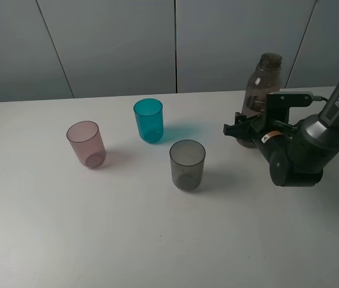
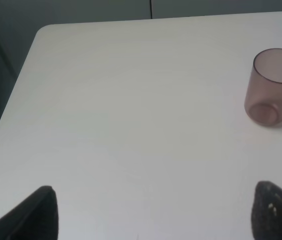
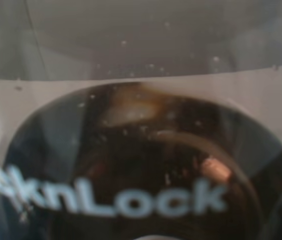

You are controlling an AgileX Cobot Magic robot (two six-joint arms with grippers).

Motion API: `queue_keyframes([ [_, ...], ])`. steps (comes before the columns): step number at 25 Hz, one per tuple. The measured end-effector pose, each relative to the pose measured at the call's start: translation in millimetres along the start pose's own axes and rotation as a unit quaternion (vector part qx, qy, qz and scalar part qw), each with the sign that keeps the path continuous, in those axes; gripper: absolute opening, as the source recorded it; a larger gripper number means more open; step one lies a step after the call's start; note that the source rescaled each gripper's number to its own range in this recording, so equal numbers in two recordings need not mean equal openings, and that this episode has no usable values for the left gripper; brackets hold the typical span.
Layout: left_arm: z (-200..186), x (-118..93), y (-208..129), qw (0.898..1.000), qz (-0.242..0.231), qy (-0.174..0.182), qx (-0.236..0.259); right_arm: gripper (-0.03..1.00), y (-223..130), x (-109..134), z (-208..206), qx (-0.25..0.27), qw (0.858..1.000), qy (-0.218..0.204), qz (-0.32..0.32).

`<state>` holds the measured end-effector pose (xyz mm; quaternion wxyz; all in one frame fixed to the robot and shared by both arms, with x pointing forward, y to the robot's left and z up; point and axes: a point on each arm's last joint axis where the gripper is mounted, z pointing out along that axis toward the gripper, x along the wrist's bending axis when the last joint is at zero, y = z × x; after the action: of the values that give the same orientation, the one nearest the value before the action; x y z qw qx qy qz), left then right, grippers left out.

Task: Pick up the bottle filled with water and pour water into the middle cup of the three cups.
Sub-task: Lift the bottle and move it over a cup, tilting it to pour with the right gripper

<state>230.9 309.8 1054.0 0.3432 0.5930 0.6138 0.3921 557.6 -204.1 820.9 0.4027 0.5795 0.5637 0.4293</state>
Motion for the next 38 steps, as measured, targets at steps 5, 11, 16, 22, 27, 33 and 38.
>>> queue_keyframes([
  [5,0,0,0,1.000,0.000,0.000,0.000,0.01,4,3,4,-0.006,1.000,0.003,0.003],
  [11,0,0,0,1.000,0.000,0.000,0.000,0.01,18,8,8,-0.029,0.999,0.015,-0.006],
  [16,0,0,0,1.000,0.000,0.000,0.000,0.00,31,12,7,-0.048,0.998,0.032,-0.027],
  [22,0,0,0,1.000,0.001,0.000,0.000,0.00,63,24,7,-0.098,0.991,0.073,-0.048],
  [27,0,0,0,1.000,0.001,0.000,0.000,0.00,84,42,19,-0.107,0.985,0.121,-0.067],
  [33,0,0,0,1.000,0.001,0.000,0.000,0.00,104,62,38,-0.078,0.976,0.178,-0.098],
  [38,0,0,0,1.000,0.001,0.000,0.000,0.00,132,70,53,-0.088,0.965,0.216,-0.117],
])
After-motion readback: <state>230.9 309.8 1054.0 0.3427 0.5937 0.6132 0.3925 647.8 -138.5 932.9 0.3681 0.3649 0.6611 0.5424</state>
